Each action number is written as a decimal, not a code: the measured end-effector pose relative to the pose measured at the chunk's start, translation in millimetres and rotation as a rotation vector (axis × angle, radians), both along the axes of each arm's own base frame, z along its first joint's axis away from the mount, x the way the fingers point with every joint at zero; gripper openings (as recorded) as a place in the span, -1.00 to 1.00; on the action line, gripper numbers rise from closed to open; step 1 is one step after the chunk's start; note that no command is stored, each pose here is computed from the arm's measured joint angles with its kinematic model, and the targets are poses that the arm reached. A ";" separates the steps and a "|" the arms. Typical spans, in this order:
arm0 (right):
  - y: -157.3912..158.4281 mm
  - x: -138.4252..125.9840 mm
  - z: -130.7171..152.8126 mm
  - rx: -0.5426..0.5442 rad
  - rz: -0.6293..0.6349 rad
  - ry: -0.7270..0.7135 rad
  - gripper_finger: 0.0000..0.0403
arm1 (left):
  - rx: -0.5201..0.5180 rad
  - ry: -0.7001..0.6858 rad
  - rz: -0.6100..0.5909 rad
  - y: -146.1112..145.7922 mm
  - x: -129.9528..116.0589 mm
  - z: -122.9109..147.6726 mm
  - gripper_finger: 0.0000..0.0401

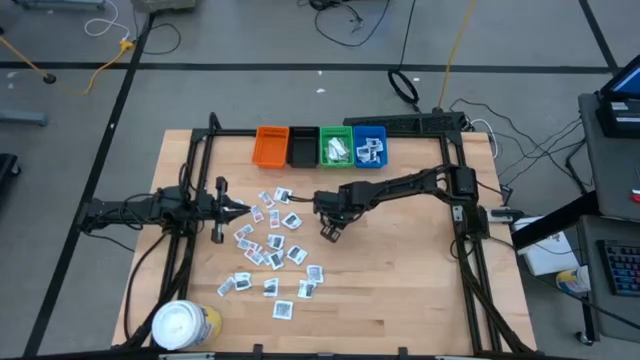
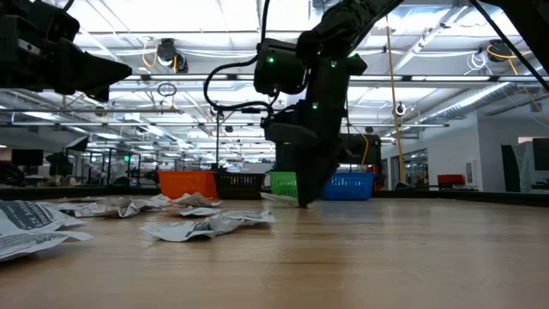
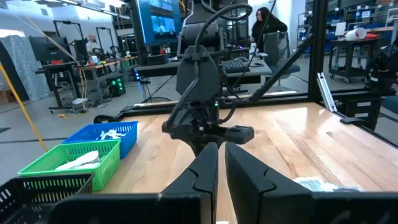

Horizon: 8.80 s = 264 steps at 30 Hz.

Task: Pick & Place First Aid Supplies
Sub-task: Put the green bandage into the green bin, then put the blue packet into the black bin

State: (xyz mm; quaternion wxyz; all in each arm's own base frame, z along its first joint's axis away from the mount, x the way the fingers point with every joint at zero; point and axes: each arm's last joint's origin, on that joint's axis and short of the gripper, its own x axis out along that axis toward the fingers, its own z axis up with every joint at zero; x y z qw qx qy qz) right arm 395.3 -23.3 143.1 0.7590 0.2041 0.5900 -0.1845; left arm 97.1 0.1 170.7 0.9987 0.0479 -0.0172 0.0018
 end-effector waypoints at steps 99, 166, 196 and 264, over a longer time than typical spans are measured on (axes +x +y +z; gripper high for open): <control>-212.6 -29.9 59.7 -0.048 -0.461 -0.213 -0.73 | 0.000 -0.004 0.000 0.0 -0.1 0.4 -0.81; -43.7 -264.4 46.0 -0.792 -0.010 -1.073 -0.31 | 0.000 -0.004 0.000 0.0 -0.1 0.4 -0.81; -25.0 -302.6 23.6 -0.762 -0.043 -1.084 -0.31 | 0.000 -0.004 0.000 0.0 0.0 0.4 -0.81; -21.5 -309.3 30.2 -0.803 -0.046 -1.165 -0.31 | -0.197 0.347 0.027 0.0 19.8 87.7 -0.81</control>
